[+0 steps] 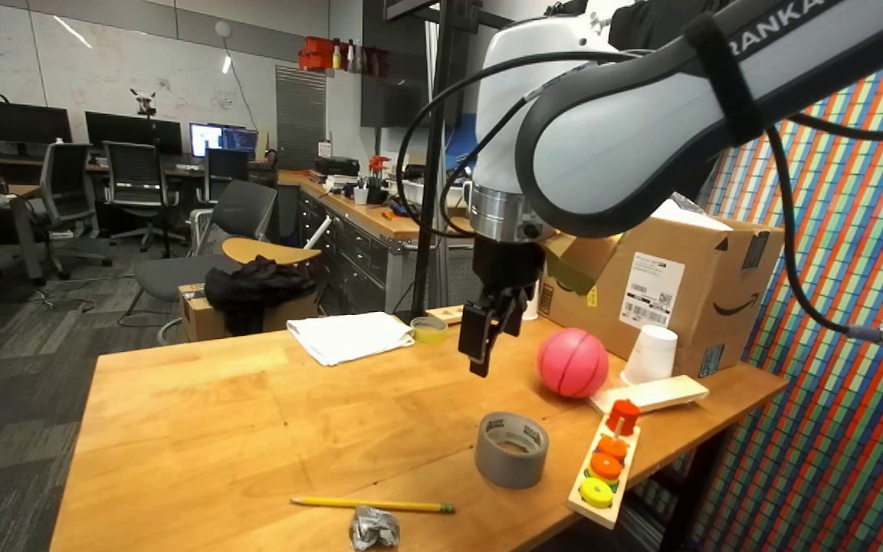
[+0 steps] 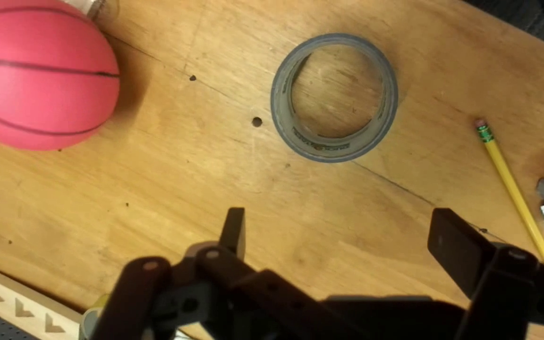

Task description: Push the ball to the right

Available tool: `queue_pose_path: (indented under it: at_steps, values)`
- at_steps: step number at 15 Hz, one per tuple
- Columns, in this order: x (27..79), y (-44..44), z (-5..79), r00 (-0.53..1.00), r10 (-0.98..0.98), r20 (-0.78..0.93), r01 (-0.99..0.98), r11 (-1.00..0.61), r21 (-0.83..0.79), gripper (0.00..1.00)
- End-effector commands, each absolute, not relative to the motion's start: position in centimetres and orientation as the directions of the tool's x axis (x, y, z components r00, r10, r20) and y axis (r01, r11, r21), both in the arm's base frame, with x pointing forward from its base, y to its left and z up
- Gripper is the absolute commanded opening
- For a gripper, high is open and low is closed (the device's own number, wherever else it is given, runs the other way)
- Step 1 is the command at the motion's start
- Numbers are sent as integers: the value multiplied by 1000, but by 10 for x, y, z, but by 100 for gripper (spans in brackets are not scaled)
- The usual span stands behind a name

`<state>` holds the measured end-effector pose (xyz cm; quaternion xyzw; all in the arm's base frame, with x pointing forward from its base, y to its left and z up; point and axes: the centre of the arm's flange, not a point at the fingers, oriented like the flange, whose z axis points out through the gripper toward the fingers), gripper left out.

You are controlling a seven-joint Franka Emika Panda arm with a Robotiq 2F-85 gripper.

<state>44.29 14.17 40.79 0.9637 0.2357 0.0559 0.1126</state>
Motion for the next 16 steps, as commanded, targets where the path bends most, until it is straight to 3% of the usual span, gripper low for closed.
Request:
queue_pose_path:
  at_steps: [1,8,16]
  values:
    - [466,163,405,869,494,5,480,-847,230,100]
    - [505,187,403,847,532,-5,522,-829,201,100]
    - [548,150,398,887,462,10,452,-873,185,100]
